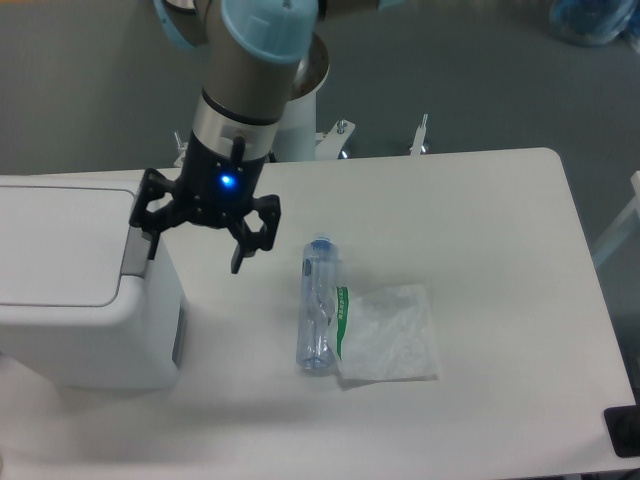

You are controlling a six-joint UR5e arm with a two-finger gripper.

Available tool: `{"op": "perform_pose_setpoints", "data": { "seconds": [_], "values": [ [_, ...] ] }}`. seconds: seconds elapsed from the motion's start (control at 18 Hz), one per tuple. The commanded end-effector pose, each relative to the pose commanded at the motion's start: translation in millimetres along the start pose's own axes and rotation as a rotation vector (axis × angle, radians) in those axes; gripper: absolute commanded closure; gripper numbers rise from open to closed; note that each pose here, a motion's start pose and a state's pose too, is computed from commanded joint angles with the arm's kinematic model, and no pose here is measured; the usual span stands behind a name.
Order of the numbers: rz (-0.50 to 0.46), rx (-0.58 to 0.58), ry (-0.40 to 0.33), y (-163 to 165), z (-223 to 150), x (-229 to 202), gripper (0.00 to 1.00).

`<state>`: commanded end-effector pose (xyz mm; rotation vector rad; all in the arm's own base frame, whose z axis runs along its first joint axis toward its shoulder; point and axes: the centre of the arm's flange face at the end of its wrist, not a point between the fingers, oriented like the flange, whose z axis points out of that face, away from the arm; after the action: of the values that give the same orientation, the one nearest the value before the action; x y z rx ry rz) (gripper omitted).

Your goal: Open the trash can

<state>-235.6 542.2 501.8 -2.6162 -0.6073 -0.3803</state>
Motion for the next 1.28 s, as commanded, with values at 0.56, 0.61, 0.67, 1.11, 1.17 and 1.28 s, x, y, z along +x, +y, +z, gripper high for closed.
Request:
{"op": "perform_pose_setpoints", "data": {
  "seconds": [0.56,0.61,0.67,1.11,1.17,1.28],
  "values": [
    [-0.027,-0.04,0.006,15.4,24.6,-8.9,0.0],
    [-0.029,-0.041,0.006,15.3,25.5,-9.4,0.0],
    [-0.029,-0.043,0.007,14.9,27.1,-10.2,0.0],
    [-0.027,-0.047,0.0,15.1,28.6,-9.7,0.0],
    [-0.027,-0.045,0.0,14.9,28.4,-9.7,0.0],
    [-0.019,-0.033,-0.003,11.9,22.7,-8.5,0.0]
  ]
}}
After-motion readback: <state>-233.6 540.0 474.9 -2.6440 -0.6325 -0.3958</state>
